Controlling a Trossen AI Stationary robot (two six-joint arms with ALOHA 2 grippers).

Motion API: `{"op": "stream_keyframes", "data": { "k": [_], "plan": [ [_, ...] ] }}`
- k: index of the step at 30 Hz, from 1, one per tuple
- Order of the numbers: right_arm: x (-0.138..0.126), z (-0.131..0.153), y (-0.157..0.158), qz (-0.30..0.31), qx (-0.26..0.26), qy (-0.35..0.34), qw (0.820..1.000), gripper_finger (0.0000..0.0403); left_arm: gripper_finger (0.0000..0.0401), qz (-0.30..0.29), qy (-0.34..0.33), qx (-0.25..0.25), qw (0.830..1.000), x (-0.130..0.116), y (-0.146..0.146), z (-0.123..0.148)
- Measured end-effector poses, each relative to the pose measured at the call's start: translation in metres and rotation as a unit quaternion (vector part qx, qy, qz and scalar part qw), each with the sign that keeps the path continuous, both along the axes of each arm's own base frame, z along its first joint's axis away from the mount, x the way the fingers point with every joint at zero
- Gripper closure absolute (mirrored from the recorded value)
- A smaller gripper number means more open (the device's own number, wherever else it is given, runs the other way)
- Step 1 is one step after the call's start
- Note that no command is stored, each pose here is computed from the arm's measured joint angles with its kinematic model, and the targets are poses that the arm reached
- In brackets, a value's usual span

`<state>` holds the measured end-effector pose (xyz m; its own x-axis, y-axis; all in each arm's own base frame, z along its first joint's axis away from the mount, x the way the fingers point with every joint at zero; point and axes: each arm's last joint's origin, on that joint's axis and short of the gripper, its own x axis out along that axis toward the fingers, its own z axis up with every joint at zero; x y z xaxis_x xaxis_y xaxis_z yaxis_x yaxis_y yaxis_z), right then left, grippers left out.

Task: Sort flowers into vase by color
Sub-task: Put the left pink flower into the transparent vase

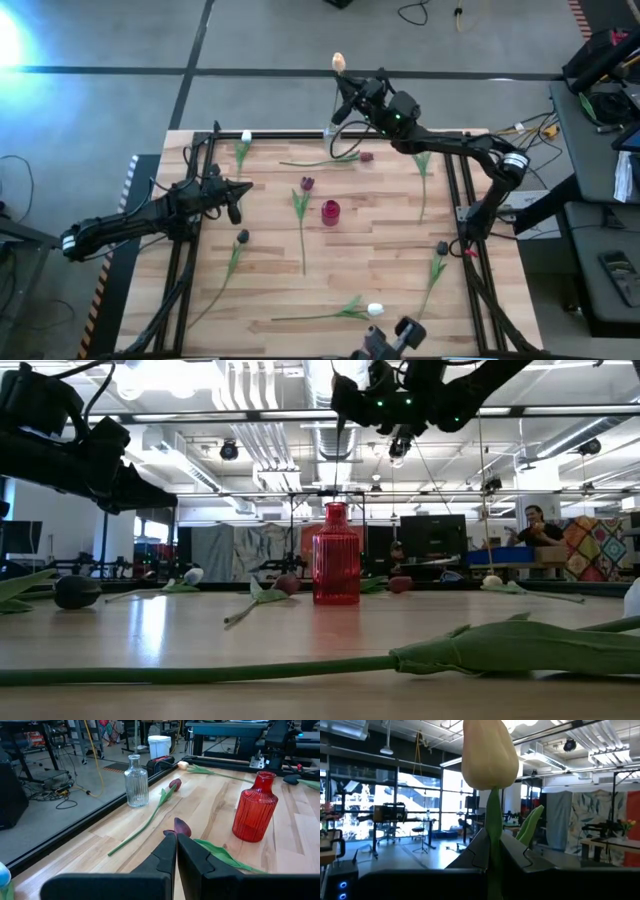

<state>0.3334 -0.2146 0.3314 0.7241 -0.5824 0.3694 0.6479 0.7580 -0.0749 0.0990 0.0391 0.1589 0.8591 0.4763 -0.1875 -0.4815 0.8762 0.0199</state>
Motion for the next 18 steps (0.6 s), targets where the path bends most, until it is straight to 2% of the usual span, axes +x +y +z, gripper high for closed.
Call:
{"op": "stream_keyframes", "data": {
  "k": [8, 18],
  "plan": [
    [0.015, 0.001, -0.012, -0.025, 0.009, 0.024, 0.999, 0.0390, 0.0401, 0.000, 0.000, 0.000, 1.000, 0.000, 0.000, 0.000],
    [0.011, 0.004, -0.016, -0.050, 0.011, 0.020, 0.998, 0.0390, 0.0401, 0.000, 0.000, 0.000, 1.000, 0.000, 0.000, 0.000]
  ]
}}
